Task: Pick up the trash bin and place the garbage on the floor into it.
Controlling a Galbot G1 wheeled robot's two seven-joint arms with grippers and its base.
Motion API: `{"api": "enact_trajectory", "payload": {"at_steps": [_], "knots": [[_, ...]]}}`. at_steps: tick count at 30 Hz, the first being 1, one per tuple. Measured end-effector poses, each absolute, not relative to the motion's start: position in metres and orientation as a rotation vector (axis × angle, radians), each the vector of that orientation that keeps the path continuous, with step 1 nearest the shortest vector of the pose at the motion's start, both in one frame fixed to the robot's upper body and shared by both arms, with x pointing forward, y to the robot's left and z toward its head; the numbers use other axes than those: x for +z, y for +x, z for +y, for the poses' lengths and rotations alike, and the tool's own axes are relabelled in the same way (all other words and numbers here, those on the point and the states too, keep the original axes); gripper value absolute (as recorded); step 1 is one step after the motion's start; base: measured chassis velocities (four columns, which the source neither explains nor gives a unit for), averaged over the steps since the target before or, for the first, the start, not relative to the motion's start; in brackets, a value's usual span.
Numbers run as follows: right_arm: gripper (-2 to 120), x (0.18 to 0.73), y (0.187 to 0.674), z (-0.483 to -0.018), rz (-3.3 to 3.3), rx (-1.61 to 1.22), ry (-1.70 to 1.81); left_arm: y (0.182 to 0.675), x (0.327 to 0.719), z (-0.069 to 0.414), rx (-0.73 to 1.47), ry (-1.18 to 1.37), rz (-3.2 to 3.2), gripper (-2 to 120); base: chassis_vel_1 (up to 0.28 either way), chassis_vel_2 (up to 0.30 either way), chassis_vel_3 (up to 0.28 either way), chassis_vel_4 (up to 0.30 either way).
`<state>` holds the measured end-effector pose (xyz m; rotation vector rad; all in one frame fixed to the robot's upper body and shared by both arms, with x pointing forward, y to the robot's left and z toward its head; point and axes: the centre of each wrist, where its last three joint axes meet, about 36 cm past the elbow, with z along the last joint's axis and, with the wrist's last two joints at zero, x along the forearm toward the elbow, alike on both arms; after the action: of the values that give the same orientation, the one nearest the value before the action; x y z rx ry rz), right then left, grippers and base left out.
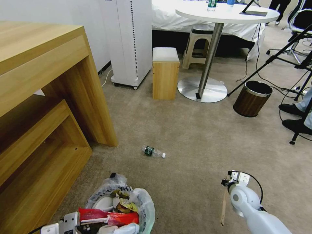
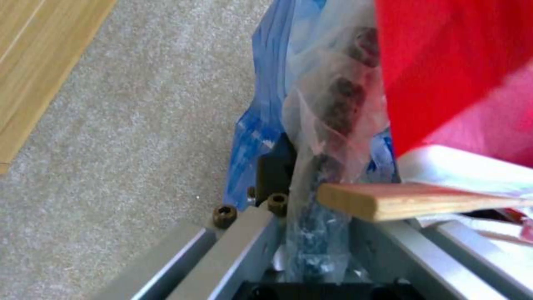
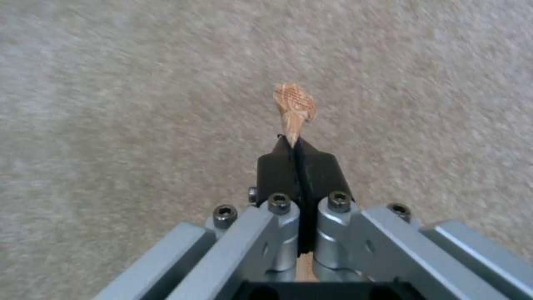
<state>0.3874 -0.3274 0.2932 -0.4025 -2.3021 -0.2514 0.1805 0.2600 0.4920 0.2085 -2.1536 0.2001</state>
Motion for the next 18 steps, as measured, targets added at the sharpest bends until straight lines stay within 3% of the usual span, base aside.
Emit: {"api": "enact_trajectory", "payload": {"at_steps": [18], "knots": [[0, 0.344, 0.385, -0.339, -2.795, -0.361, -0.074, 0.194, 0.496, 0.257, 0.324, 0.305, -2.211, 0, 0.000, 0.000, 0.000, 0.000]]}}
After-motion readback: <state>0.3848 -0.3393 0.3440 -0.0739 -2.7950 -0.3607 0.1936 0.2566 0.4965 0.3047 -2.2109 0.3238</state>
